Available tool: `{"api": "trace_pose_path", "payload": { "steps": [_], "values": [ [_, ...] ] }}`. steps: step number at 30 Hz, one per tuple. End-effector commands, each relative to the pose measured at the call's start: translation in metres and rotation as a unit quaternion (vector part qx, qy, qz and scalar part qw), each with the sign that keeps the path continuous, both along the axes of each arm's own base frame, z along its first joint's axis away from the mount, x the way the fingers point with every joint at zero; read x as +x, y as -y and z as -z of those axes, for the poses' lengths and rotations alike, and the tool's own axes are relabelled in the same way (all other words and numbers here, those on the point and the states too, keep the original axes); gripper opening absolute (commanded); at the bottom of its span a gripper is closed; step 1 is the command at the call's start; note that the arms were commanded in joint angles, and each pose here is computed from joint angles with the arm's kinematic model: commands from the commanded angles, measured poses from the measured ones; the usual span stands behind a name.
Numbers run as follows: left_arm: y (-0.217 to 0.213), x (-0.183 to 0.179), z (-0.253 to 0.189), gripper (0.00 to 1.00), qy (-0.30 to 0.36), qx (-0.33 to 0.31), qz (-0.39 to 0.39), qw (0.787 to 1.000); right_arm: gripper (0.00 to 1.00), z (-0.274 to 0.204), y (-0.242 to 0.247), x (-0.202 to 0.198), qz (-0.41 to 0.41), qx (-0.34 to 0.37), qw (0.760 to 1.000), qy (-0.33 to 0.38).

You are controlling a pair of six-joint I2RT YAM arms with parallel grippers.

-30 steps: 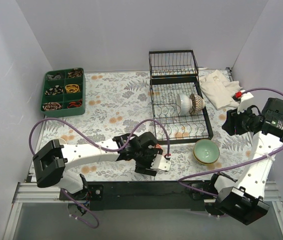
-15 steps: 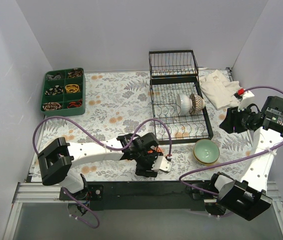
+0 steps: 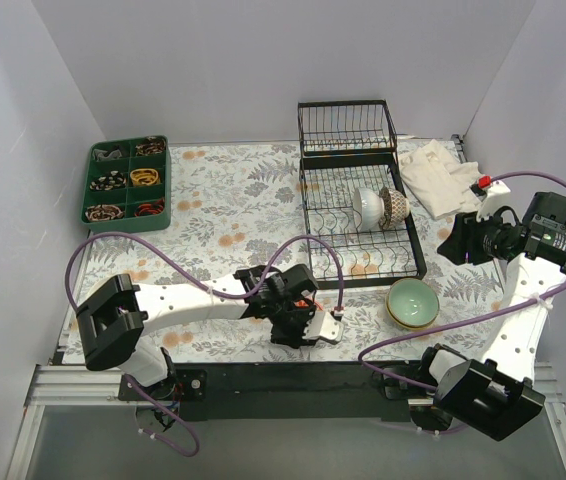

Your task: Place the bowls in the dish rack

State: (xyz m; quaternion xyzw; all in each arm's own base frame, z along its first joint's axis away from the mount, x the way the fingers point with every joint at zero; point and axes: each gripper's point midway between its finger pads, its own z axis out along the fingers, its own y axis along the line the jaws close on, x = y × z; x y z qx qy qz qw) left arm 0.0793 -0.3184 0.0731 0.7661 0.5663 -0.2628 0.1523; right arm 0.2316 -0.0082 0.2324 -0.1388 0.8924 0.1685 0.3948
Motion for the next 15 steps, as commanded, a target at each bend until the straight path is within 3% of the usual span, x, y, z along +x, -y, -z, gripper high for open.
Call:
{"api": "trace_pose_path", "payload": {
  "steps": [1, 8, 11, 15],
  "values": [
    [0.004, -0.009, -0.018, 0.2, -0.03, -0.011, 0.013, 0.999, 0.56, -0.008, -0.002, 0.006, 0.0, 0.012, 1.0, 0.016],
    [0.007, 0.0, -0.019, 0.11, -0.017, -0.014, -0.001, 1.0, 0.55, -0.004, -0.001, 0.007, 0.002, 0.012, 1.0, 0.012],
    [0.012, 0.014, -0.026, 0.01, 0.01, -0.022, -0.023, 0.999, 0.55, -0.006, -0.002, 0.008, 0.001, 0.015, 1.0, 0.017],
    [0.019, 0.031, -0.049, 0.0, 0.038, -0.043, -0.043, 0.997, 0.55, -0.006, -0.001, 0.008, 0.003, 0.013, 1.0, 0.017]
  ]
}}
